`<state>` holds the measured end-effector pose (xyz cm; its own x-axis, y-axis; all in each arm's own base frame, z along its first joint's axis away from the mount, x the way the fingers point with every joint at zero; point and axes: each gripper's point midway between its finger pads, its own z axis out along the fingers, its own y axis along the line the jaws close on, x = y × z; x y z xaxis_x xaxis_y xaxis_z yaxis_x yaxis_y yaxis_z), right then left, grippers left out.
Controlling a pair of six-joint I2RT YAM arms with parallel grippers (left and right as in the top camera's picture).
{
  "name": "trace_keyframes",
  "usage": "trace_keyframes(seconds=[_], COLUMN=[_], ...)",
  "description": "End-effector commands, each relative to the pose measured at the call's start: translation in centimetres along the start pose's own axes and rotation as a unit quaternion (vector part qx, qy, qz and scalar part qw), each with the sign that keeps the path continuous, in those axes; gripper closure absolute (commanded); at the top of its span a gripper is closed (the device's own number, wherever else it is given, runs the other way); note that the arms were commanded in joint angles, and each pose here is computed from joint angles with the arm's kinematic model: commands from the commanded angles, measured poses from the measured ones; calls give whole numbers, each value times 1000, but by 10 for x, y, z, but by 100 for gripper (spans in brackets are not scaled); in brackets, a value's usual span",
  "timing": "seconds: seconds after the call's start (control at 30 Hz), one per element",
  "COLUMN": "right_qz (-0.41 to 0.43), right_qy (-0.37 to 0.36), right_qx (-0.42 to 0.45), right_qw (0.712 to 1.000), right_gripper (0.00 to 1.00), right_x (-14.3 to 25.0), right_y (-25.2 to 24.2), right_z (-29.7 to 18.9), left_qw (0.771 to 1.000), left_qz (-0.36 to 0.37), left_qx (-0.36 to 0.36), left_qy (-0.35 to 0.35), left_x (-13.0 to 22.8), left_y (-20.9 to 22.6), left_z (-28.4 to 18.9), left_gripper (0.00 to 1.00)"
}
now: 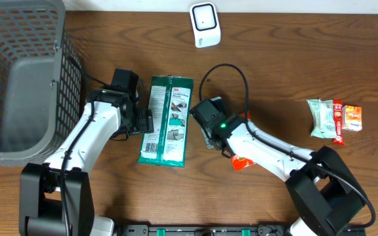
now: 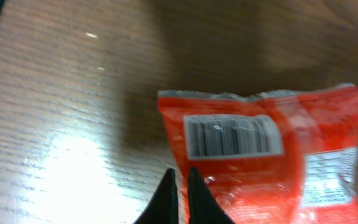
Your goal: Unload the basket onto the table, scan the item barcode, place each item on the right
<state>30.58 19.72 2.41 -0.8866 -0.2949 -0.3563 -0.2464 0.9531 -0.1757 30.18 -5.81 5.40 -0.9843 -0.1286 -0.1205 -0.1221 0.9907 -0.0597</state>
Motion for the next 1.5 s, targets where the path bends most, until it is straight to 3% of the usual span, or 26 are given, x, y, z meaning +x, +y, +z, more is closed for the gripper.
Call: trace_keyframes(seconds=[0.0, 0.13, 0.3, 0.63, 1.03, 1.3, 1.47], right_qz=[33, 44, 75, 103, 99, 84, 83], right_qy=[-25, -21, 19, 74, 46, 13, 35], right_qx=[-31, -45, -31, -31, -41, -74, -133], right_qw=[999, 998, 997, 991, 993, 994, 987], right_gripper=[92, 85, 98, 99, 99, 98, 97], right_x=[-35, -47, -37, -5, 9, -30, -23], right_y=[1, -10, -41, -59, -52, -51, -35], right_z=[-28, -50, -45, -11, 19, -33, -55], left_qw=[1000, 1000, 1000, 1000, 1000, 1000, 1000], left_qz=[-1, -1, -1, -2, -2, -2, -2], left_qx=[-4, -4, -4, -4, -4, -4, -4], left_qy=[-3, -3, -3, -3, -3, -3, -3], left_x=[-1, -1, -1, -1, -1, -1, -1], left_y=[1, 1, 1, 1, 1, 1, 1], left_z=[-1, -1, -1, -1, -1, -1, -1], left_gripper=[14, 14, 14, 14, 14, 14, 14])
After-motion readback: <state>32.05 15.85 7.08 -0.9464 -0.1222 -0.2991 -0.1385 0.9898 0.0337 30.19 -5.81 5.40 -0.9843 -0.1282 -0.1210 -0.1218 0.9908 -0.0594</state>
